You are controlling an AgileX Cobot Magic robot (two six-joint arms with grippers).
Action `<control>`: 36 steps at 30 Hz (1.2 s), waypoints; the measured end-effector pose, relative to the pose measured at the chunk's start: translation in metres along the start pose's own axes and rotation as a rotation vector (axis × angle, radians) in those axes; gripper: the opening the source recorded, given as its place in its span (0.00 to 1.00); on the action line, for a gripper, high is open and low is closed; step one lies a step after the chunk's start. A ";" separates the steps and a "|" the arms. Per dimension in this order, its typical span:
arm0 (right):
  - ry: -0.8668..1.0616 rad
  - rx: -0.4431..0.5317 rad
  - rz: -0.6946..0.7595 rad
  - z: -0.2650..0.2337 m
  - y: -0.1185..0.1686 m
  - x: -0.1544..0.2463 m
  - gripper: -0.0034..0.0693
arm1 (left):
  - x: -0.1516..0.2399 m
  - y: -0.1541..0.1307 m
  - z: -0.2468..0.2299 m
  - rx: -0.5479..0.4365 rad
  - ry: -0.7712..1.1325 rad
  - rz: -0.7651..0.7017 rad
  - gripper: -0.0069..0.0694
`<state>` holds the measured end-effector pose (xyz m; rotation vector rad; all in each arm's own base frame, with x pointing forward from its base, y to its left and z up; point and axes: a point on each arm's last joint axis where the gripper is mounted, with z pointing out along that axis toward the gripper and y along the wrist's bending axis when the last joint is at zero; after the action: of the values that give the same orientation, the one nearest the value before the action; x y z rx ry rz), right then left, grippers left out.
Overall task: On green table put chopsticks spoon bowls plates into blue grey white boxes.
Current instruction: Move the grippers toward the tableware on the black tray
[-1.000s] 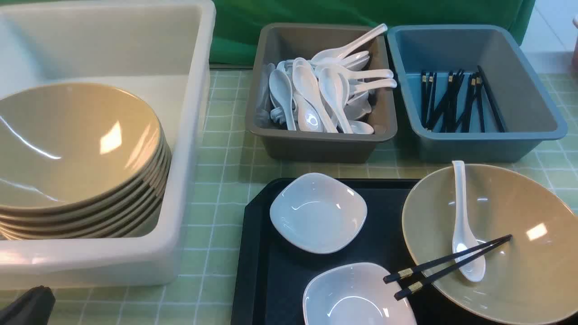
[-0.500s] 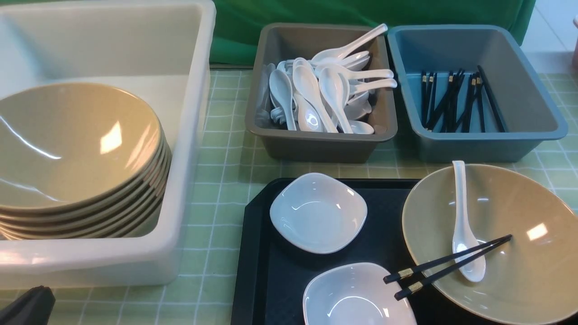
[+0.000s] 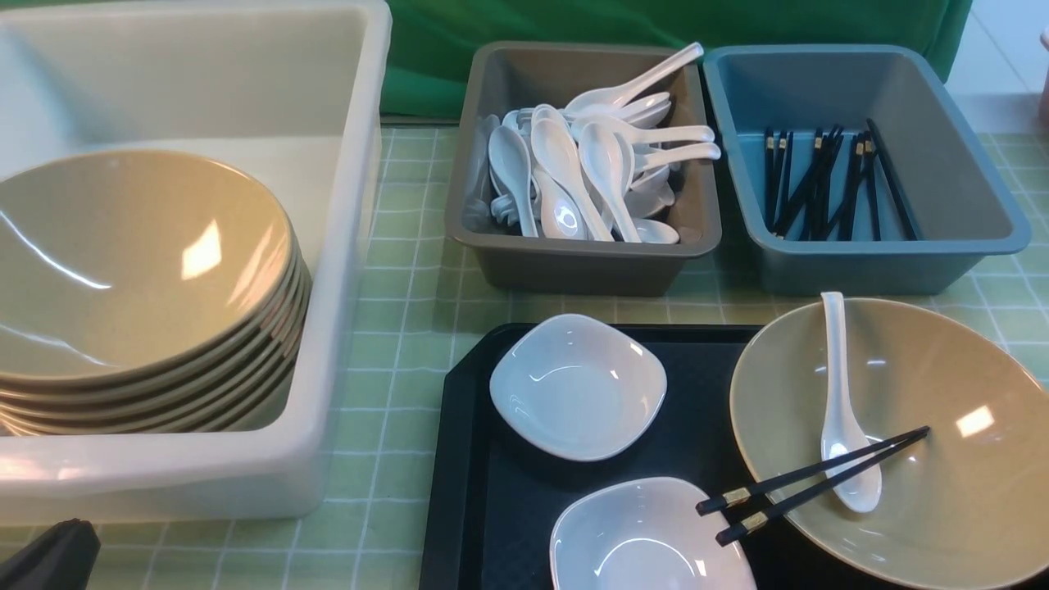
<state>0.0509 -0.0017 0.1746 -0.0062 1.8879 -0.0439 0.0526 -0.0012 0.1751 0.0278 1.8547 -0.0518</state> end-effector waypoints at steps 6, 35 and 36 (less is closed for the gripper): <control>-0.033 0.004 -0.033 0.000 0.000 -0.002 0.37 | 0.000 0.000 0.000 0.000 0.000 0.000 0.09; -0.711 -0.128 0.383 -0.036 -0.002 -0.087 0.37 | -0.063 -0.012 -0.028 0.128 -0.809 0.044 0.09; -0.718 -0.129 0.383 -0.040 -0.003 -0.098 0.37 | -0.067 -0.011 -0.032 0.140 -0.872 0.000 0.09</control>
<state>0.0437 -0.0006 0.2803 0.2231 1.1463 0.3051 0.0401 -0.0101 0.2488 0.0876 0.9770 -0.1653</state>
